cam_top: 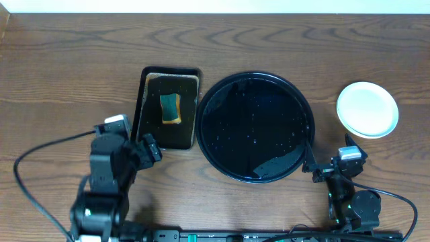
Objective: Clean dirty plates on tray and stack at the side
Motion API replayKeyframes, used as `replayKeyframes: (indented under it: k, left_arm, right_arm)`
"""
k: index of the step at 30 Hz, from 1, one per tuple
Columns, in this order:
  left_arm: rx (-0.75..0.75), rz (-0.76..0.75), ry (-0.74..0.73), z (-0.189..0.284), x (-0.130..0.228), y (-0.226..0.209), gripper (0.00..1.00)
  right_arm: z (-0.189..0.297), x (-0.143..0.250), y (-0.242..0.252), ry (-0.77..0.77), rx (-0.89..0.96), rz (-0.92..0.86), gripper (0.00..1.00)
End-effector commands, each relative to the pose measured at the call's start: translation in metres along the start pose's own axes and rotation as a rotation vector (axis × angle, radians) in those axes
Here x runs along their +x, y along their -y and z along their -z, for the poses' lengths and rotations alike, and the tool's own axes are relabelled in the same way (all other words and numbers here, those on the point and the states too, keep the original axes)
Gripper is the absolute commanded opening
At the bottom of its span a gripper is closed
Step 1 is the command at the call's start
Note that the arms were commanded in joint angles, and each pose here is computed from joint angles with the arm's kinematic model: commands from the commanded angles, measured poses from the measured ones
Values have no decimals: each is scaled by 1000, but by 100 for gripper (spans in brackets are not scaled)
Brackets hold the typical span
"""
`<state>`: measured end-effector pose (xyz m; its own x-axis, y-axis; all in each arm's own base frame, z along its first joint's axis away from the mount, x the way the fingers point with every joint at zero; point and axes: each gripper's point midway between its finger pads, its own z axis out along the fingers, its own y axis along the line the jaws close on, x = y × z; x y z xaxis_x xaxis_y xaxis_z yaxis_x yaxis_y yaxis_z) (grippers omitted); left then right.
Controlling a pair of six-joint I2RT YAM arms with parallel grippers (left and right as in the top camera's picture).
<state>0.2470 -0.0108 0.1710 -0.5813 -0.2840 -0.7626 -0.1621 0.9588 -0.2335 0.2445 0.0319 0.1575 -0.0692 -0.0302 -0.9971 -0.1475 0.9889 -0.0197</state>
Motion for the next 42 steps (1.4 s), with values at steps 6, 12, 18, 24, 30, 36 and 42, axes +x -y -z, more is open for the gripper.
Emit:
replayKeyframes:
  k: [6, 12, 18, 24, 30, 36, 42]
  left_arm:
    - [39, 14, 251, -19, 27, -18, 90]
    - [83, 37, 469, -21, 20, -22, 90]
    - [54, -19, 572, -8, 7, -29, 90]
    - [47, -41, 499, -17, 22, -30, 90]
    - [46, -41, 496, -18, 22, -30, 90]
    - [46, -41, 496, -18, 22, -30, 90]
    - [46, -41, 496, -18, 22, -30, 90]
  right_arm:
    - [0, 0, -2, 0, -9, 15, 99]
    - [0, 0, -2, 0, -9, 15, 99]
    - [0, 0, -2, 0, -9, 15, 99]
    - [0, 0, -2, 0, -9, 15, 99]
    - [0, 0, -2, 0, -9, 15, 99]
    - [0, 0, -2, 0, -9, 15, 99]
    - [0, 0, -2, 0, -9, 15, 99]
